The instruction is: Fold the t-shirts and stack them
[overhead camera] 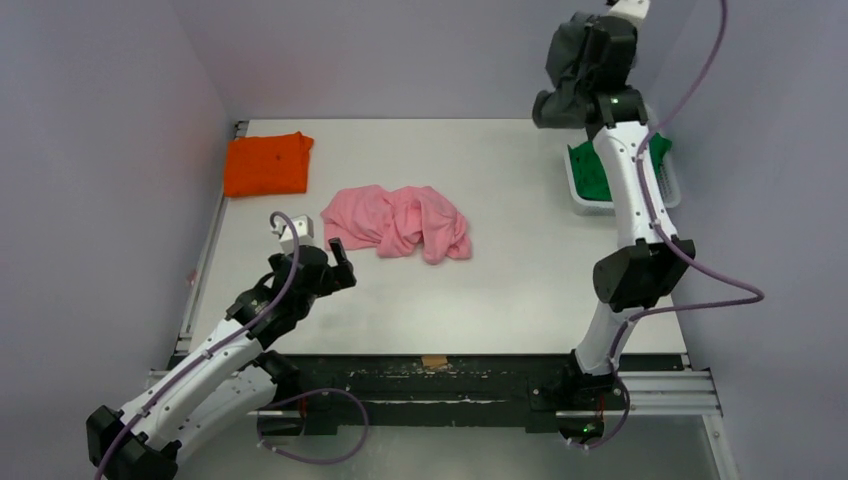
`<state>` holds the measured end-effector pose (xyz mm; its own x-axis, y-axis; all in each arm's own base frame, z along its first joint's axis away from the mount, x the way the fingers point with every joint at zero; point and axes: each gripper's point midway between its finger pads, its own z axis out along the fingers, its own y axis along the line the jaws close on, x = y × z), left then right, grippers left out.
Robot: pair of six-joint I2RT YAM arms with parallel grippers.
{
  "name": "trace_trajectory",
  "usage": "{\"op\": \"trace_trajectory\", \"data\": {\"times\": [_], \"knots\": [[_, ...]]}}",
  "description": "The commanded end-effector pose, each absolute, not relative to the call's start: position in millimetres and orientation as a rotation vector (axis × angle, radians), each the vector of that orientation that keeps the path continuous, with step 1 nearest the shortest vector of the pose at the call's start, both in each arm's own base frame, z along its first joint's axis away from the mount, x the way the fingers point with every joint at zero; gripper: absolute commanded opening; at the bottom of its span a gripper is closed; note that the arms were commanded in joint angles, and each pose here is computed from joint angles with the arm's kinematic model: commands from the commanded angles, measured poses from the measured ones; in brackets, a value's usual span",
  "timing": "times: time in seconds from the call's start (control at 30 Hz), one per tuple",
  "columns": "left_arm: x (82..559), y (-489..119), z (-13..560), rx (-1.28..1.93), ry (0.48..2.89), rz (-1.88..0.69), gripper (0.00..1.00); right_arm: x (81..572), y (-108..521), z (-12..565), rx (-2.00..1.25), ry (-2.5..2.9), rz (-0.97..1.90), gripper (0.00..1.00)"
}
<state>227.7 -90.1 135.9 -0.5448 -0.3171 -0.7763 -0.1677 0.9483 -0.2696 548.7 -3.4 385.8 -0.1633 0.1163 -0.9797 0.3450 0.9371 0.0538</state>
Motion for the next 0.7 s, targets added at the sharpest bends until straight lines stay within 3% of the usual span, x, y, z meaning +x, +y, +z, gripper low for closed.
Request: {"op": "trace_trajectory", "data": {"times": [0.0,0.13,0.3,0.33,0.37,0.43,0.5,0.67], "knots": [[233,-86,144,-0.389,2.130,-0.184,1.00,535,-97,446,0.527,1.527,-0.450,0.00],[235,-86,144,-0.390,2.133,-0.172,1.00,545,-139,423,0.567,1.559,-0.483,0.00],[238,-88,144,-0.407,2.142,-0.170,1.00,564,-152,330,0.578,1.771,-0.488,0.03],[239,-87,143,-0.426,2.146,-0.165,1.00,563,-155,312,0.599,1.815,-0.501,0.12],[240,-85,142,-0.454,2.152,-0.163,1.00,556,-158,294,0.640,1.867,-0.535,0.38],[244,-81,137,-0.508,2.178,-0.184,1.00,542,-159,289,0.732,1.877,-0.538,0.60],[252,-76,133,-0.572,2.196,-0.230,1.00,528,-152,302,0.756,1.861,-0.497,0.96],[277,-81,127,-0.617,2.209,-0.321,1.00,500,-76,342,0.576,1.856,-0.277,0.99]]}}
